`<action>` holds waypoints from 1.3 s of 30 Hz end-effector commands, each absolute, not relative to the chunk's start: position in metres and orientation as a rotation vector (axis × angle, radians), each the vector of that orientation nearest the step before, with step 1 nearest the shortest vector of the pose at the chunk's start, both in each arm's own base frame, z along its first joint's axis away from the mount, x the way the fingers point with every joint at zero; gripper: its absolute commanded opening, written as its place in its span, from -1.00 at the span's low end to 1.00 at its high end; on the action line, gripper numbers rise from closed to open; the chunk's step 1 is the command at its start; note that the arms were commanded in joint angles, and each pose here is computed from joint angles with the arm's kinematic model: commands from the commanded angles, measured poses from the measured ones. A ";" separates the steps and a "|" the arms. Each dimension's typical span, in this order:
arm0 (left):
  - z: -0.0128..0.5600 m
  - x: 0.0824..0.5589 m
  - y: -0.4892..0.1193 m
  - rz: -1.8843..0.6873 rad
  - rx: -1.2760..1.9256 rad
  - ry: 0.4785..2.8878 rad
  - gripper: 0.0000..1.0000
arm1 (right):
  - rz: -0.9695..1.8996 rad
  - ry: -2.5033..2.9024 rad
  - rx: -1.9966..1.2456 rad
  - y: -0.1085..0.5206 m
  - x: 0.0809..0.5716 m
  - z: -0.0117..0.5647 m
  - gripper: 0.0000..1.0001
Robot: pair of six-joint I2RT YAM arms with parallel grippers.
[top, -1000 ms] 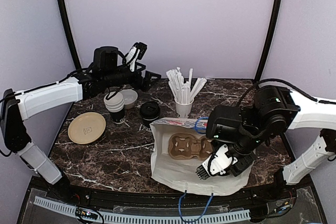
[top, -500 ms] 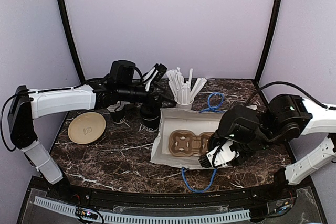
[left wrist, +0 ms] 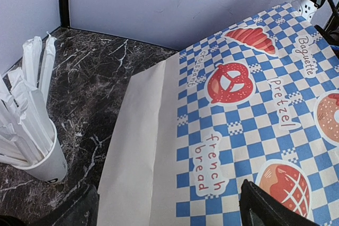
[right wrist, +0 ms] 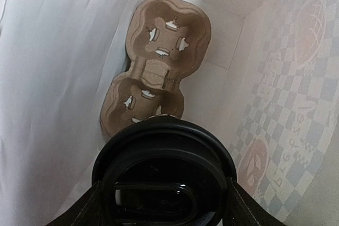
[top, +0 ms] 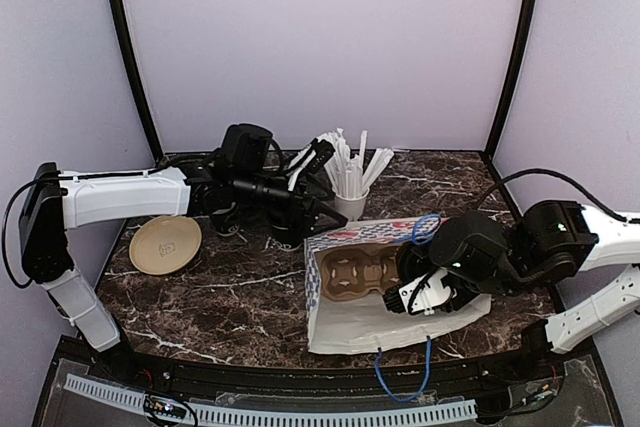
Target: Pack the takeout coffee
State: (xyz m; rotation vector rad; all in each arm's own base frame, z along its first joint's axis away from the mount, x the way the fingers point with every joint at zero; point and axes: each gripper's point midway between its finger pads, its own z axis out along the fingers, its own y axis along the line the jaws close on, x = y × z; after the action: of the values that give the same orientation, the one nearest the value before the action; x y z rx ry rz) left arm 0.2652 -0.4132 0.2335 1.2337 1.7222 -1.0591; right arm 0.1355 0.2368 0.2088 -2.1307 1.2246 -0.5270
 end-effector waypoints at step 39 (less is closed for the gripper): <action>0.229 0.287 -0.399 -0.984 1.152 1.763 0.96 | -0.380 1.296 -2.017 0.267 0.191 0.170 0.05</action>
State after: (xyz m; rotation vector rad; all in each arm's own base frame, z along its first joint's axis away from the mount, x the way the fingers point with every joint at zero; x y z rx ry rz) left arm 0.2813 -0.4053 0.2241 1.1795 1.7679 -0.9712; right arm 0.1845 0.2580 0.1633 -2.0617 1.3321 -0.3921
